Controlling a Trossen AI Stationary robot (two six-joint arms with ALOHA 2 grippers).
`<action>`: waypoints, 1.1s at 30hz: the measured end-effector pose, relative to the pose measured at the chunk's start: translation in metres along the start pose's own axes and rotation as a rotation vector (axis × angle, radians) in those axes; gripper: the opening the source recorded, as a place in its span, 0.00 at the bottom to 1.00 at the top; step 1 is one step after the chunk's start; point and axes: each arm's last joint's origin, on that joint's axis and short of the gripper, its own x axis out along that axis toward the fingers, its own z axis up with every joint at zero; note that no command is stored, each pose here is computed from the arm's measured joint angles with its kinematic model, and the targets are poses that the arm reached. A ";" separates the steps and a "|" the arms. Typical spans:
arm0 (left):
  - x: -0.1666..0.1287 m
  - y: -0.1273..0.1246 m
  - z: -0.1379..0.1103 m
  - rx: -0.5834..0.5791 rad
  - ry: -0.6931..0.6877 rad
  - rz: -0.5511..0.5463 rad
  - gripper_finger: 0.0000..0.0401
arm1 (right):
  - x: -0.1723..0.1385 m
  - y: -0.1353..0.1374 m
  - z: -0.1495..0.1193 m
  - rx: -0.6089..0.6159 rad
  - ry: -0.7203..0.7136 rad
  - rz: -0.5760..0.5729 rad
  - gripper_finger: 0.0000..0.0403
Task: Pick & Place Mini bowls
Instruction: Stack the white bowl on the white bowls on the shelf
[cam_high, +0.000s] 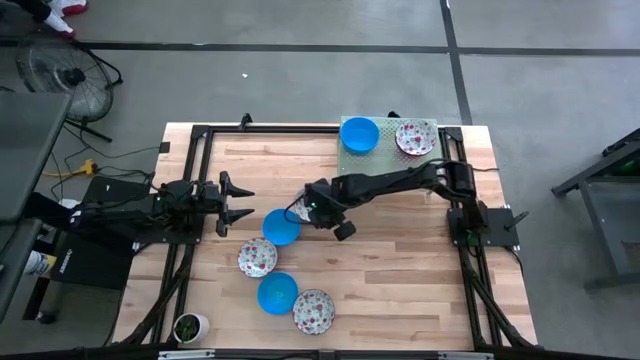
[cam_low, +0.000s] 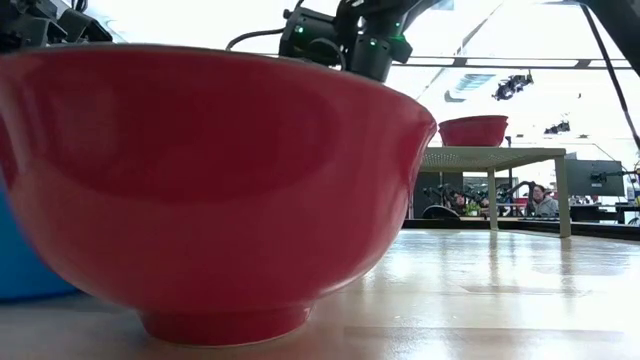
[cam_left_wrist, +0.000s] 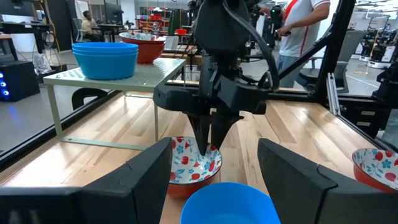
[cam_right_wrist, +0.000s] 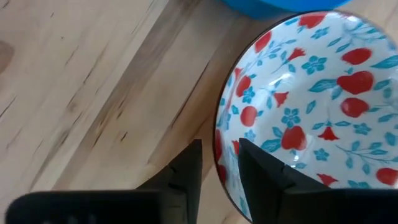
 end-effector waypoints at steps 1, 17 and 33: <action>0.000 0.000 0.000 0.000 0.000 0.000 0.58 | 0.002 0.000 0.000 0.000 0.004 0.005 0.21; 0.000 0.000 0.000 0.000 0.000 0.000 0.58 | 0.002 -0.001 0.000 0.022 0.000 0.004 0.02; 0.000 0.000 0.000 0.000 0.000 0.000 0.58 | -0.036 -0.012 0.023 0.028 -0.035 -0.004 0.00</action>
